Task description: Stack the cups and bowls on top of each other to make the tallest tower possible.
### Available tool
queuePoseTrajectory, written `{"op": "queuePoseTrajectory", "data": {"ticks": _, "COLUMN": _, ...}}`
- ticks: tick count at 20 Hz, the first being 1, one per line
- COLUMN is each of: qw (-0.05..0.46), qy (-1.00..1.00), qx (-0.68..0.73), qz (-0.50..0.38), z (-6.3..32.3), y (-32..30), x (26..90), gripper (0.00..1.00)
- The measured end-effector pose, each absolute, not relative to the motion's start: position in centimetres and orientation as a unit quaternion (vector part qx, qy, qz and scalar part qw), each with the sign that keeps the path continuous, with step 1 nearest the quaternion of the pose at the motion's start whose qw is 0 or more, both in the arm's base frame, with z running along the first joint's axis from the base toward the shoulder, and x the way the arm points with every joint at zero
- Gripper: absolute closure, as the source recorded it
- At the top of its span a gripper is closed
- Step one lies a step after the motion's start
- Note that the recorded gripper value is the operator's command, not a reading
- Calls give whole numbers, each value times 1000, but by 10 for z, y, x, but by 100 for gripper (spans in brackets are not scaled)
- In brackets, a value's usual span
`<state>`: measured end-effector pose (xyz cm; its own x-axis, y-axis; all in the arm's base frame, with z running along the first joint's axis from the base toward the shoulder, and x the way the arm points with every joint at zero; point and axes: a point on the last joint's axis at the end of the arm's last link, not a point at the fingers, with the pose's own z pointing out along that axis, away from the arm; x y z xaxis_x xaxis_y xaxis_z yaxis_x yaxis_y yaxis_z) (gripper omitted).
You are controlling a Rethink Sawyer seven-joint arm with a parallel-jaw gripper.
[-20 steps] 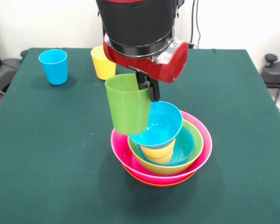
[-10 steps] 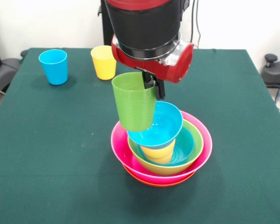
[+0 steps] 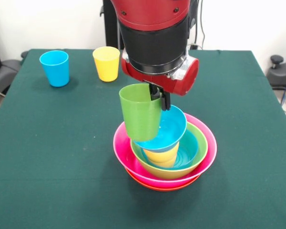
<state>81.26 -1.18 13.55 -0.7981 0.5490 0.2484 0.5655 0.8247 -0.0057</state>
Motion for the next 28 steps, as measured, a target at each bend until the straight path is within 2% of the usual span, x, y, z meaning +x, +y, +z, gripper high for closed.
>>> {"op": "queuePoseTrajectory", "data": {"ticks": 17, "qw": 129, "qy": -947, "qx": -292, "qz": -30, "z": 126, "y": -7, "x": 804, "gripper": 100}}
{"op": "queuePoseTrajectory", "data": {"ticks": 28, "qw": 148, "qy": -946, "qx": -283, "qz": -44, "z": 123, "y": 17, "x": 797, "gripper": 100}}
